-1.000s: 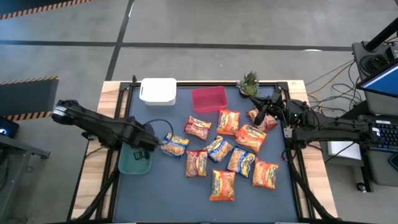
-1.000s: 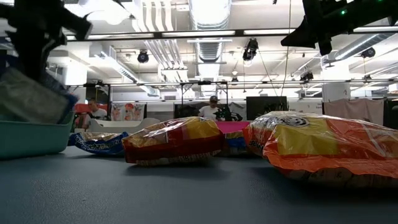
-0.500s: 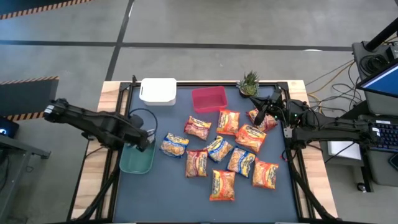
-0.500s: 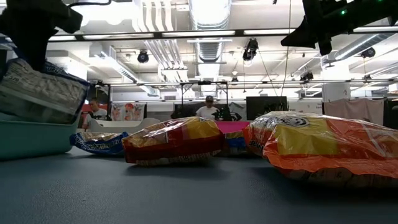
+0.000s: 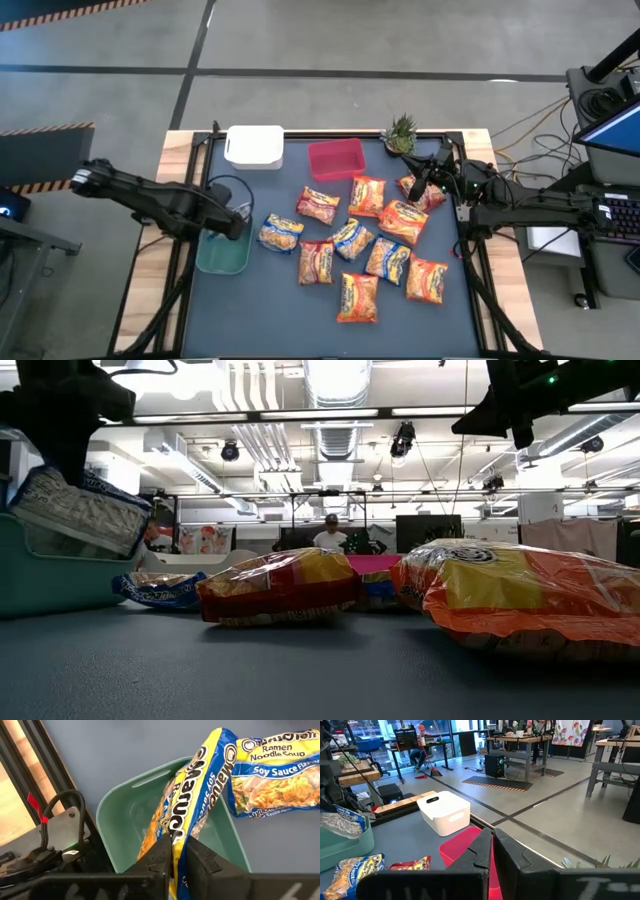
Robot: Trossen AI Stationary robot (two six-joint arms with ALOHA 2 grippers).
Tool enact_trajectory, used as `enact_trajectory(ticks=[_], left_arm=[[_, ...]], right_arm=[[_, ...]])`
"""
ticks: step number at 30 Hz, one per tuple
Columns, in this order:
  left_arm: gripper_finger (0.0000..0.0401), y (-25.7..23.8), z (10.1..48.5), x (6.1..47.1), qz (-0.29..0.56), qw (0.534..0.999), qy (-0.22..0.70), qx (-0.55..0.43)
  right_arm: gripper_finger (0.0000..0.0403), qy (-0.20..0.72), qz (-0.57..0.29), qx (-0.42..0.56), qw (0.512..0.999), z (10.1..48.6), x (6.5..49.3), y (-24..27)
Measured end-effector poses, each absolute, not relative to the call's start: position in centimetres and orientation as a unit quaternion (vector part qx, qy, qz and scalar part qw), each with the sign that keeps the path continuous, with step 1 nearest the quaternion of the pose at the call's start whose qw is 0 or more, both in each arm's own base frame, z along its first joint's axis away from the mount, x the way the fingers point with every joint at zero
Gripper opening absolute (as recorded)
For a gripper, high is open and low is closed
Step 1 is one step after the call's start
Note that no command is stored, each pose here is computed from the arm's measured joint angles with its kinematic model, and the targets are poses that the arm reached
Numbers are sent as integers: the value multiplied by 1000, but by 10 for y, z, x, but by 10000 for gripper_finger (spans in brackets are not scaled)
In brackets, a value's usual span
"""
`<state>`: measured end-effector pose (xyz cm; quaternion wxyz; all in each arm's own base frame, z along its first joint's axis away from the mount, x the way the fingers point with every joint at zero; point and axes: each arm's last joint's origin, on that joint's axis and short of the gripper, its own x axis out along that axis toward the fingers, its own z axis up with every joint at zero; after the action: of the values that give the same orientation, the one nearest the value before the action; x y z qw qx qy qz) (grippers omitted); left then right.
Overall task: Sort Maruchan noodles
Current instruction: Put the blue noodle pack into the green bin
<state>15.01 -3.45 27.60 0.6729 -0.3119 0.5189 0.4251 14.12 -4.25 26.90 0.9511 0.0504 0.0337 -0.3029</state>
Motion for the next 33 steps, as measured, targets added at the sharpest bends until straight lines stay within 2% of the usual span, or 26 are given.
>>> enact_trajectory(ticks=[6, 10, 16, 25, 33], left_arm=[[76, -35, 272, 151, 433, 665, 532, -295], [91, -35, 270, 151, 447, 651, 549, -275], [91, -37, 265, 159, 424, 664, 560, -257], [89, -49, 255, 192, 296, 732, 571, -226], [51, -52, 230, 206, 316, 715, 596, -184]], right_arm=[[9, 34, -303, 50, 951, 269, 141, -42], [9, 34, -303, 50, 951, 269, 141, -42], [9, 34, -303, 50, 951, 269, 141, -42], [9, 34, -303, 49, 951, 269, 141, -42], [9, 34, -303, 50, 951, 269, 141, -42]])
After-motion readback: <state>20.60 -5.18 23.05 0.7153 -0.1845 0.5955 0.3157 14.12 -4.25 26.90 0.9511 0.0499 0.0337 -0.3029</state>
